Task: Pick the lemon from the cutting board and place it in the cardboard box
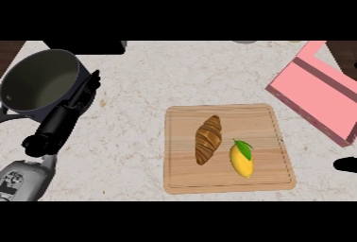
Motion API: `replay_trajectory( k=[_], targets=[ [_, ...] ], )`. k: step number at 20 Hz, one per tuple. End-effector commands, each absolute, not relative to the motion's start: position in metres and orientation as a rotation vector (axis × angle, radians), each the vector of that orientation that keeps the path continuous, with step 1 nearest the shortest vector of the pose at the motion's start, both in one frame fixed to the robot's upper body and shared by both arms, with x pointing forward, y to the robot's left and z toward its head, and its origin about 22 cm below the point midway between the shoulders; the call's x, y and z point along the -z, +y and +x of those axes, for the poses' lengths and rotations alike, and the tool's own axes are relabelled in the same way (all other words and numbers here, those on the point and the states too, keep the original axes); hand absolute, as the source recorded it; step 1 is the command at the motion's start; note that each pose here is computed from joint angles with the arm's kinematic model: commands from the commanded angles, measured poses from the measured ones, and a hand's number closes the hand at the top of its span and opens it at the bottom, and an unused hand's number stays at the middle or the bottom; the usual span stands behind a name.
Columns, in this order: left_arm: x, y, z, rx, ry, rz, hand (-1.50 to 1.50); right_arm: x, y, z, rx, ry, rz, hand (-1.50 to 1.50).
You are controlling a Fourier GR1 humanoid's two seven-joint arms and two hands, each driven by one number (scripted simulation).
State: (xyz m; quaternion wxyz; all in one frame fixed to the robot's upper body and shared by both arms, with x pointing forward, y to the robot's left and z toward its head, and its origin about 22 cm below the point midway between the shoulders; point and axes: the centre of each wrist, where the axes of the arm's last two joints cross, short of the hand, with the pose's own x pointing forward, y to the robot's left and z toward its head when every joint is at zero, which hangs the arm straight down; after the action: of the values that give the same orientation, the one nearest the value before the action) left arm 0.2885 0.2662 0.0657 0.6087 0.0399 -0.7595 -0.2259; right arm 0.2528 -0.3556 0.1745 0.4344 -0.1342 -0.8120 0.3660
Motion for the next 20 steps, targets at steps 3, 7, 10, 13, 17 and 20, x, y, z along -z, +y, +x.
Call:
replay_trajectory(
  k=[3, 7, 10, 13, 17, 20],
  targets=[
    [-0.061, 0.277, 0.286, 0.534, -1.731, 0.096, 0.00, -0.187, -0.336, 0.246, -1.251, -1.924, -0.399, -1.50],
    [-0.065, 0.271, 0.284, 0.525, -1.763, 0.089, 0.00, -0.190, -0.313, 0.229, -1.505, -1.696, -0.495, -1.50],
    [-0.069, 0.252, 0.297, 0.532, -1.758, 0.110, 0.00, -0.199, -0.286, 0.225, -1.634, -1.594, -0.536, -1.50],
    [-0.061, 0.259, 0.280, 0.537, -1.748, 0.085, 0.00, -0.209, -0.259, 0.201, -1.696, -1.523, -0.535, -1.50],
    [-0.076, 0.254, 0.294, 0.535, -1.756, 0.065, 0.00, -0.206, -0.230, 0.199, -1.753, -1.412, -0.655, -1.50],
    [-0.052, 0.276, 0.286, 0.519, -1.742, 0.098, 0.00, -0.194, -0.212, 0.186, -1.772, -1.322, -0.664, -1.50]
  ],
)
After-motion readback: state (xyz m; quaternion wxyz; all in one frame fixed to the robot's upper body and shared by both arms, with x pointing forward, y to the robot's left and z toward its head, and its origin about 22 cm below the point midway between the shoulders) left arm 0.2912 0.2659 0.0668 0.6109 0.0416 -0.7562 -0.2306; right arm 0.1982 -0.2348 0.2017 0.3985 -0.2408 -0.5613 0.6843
